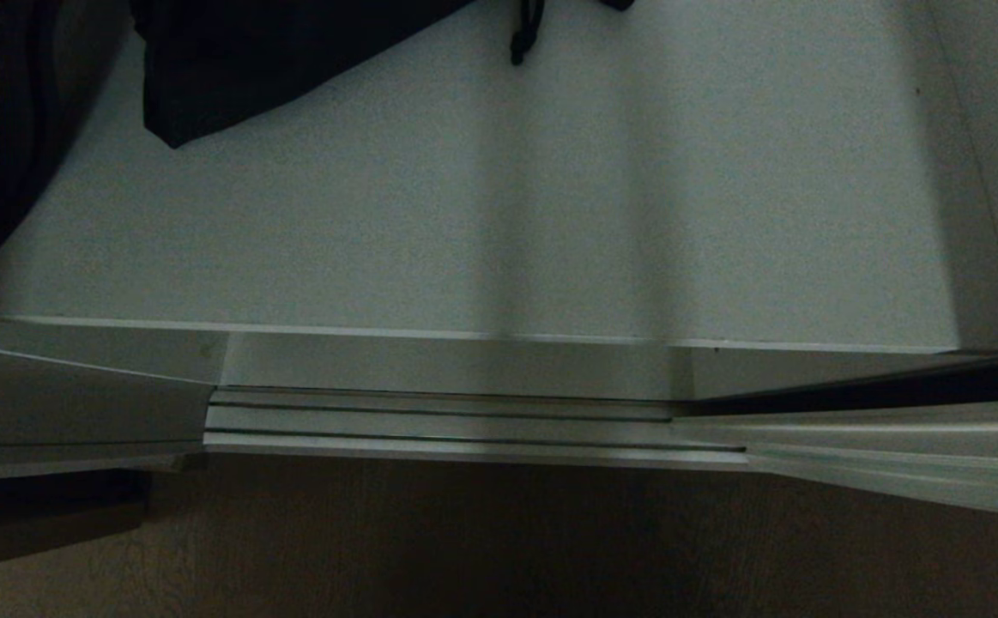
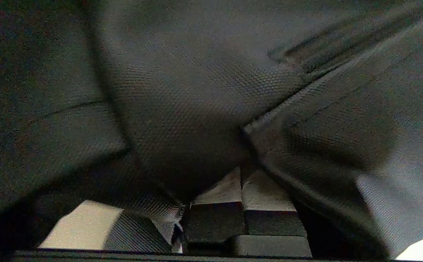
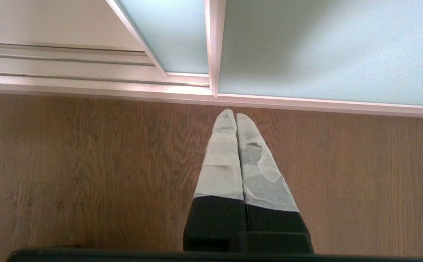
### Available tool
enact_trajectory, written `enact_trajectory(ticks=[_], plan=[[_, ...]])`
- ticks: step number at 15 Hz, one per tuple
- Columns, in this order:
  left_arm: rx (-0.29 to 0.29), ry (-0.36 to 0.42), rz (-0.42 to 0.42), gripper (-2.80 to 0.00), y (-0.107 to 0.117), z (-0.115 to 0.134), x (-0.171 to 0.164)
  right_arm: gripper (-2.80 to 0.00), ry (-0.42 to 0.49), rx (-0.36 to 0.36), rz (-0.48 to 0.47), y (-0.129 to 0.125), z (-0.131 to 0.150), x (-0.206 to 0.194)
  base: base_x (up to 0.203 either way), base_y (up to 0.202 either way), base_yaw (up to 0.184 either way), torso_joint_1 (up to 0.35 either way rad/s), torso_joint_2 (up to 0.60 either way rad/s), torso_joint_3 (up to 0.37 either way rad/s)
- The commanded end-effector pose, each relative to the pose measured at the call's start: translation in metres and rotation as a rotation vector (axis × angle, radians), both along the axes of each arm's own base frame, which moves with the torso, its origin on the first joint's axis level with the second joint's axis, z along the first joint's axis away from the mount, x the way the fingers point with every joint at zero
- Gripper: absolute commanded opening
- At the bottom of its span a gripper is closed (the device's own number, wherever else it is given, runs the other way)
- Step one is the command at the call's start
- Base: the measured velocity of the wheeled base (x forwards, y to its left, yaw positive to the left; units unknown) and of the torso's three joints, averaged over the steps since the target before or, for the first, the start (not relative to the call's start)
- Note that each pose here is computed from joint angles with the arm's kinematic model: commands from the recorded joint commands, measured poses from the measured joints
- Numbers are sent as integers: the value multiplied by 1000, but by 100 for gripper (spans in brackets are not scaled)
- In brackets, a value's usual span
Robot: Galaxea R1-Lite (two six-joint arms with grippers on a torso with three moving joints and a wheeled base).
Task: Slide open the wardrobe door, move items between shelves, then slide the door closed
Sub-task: Place the bag on the higher shelf
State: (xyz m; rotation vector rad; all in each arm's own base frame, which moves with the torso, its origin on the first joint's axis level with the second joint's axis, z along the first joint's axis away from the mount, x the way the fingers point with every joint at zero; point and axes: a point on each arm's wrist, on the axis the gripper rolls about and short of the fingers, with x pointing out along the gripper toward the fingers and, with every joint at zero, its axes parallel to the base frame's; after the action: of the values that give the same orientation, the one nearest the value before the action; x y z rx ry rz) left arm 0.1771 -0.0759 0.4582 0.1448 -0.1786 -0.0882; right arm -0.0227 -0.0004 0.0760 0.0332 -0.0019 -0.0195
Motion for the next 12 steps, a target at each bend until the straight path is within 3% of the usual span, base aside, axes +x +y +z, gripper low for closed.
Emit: enact_trajectory(ticks=[1,3,5,9,12], plan=[[14,56,-10,-280,-2,-11,3,-280,-1,2,0,0,0,0,0,0,0,0,0,0],[93,219,-59,-280,-5,-37,7,-280,0,1,0,0,0,0,0,0,0,0,0,0],[142,330,-75,-280,-4,-49,4,-280,0,1,0,0,0,0,0,0,0,0,0,0],[99,248,-155,-280,3,-30,-15,-280,-1,1,0,0,0,0,0,0,0,0,0,0],[53,185,-169,-280,14,-18,-38,-280,-1,1,0,0,0,0,0,0,0,0,0,0]])
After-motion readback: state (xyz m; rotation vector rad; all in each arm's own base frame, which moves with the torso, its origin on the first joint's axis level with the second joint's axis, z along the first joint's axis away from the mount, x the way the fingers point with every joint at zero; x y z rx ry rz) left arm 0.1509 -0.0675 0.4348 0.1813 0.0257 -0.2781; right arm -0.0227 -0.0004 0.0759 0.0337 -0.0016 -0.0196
